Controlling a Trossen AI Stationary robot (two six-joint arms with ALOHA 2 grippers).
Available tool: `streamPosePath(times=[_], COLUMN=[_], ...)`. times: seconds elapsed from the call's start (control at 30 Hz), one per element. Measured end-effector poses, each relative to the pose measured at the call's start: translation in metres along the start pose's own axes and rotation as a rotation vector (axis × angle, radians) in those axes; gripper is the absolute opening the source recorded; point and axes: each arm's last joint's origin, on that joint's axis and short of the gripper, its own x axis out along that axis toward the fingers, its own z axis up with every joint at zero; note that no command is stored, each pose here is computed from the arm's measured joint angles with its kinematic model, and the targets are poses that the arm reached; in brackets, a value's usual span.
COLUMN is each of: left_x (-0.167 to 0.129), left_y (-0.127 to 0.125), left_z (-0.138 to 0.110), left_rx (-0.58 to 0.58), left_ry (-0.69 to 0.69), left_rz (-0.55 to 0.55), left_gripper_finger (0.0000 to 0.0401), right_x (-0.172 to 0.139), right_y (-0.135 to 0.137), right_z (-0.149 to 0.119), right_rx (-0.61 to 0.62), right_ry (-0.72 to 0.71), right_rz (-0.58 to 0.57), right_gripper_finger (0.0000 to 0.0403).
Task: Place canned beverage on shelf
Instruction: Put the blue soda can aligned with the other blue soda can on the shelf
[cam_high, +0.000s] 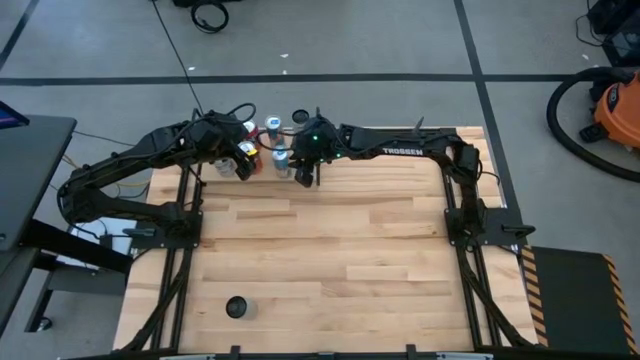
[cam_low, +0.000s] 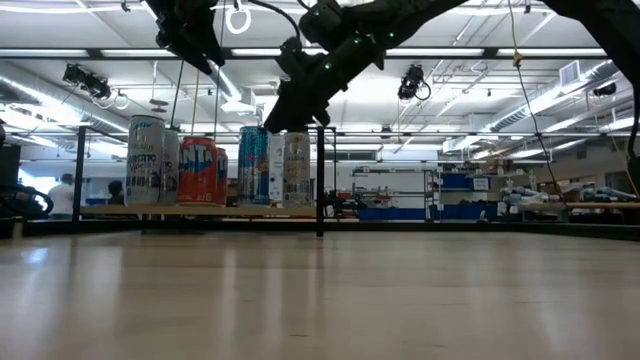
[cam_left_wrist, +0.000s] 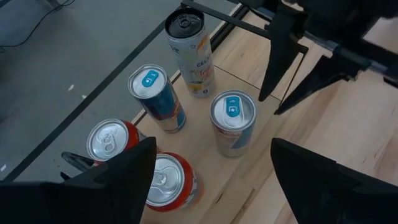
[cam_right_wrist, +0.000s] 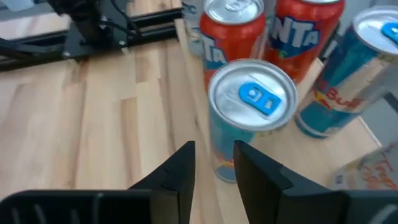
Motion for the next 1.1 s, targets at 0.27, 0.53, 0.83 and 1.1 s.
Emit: streamPosePath(times=[0.27, 0.53, 0.83, 1.1], left_x=[0.0, 0.0, 0.0, 0.0], left_y=[0.0, 0.0, 0.0, 0.0], left_z=[0.0, 0.0, 0.0, 0.0], left_rx=[0.0, 0.0, 0.001, 0.001], left_ry=[-0.001, -0.001, -0.001, -0.001], left_rz=[0.0, 0.0, 0.0, 0.0], left_gripper_finger=[0.0315, 0.0315, 0.0315, 0.0315], right_x=[0.008, 0.011, 0.015, 0.015], right_y=[-0.001, -0.005, -0.009, -0.007], right_z=[-0.011, -0.011, -0.019, -0.018], right_rx=[-0.001, 0.006, 0.03, 0.052], right_ry=[-0.013, -0.078, -0.118, -0.129], right_rz=[-0.062, -0.067, -0.072, -0.066], right_gripper_finger=[0.0117, 0.0116, 0.0116, 0.0116])
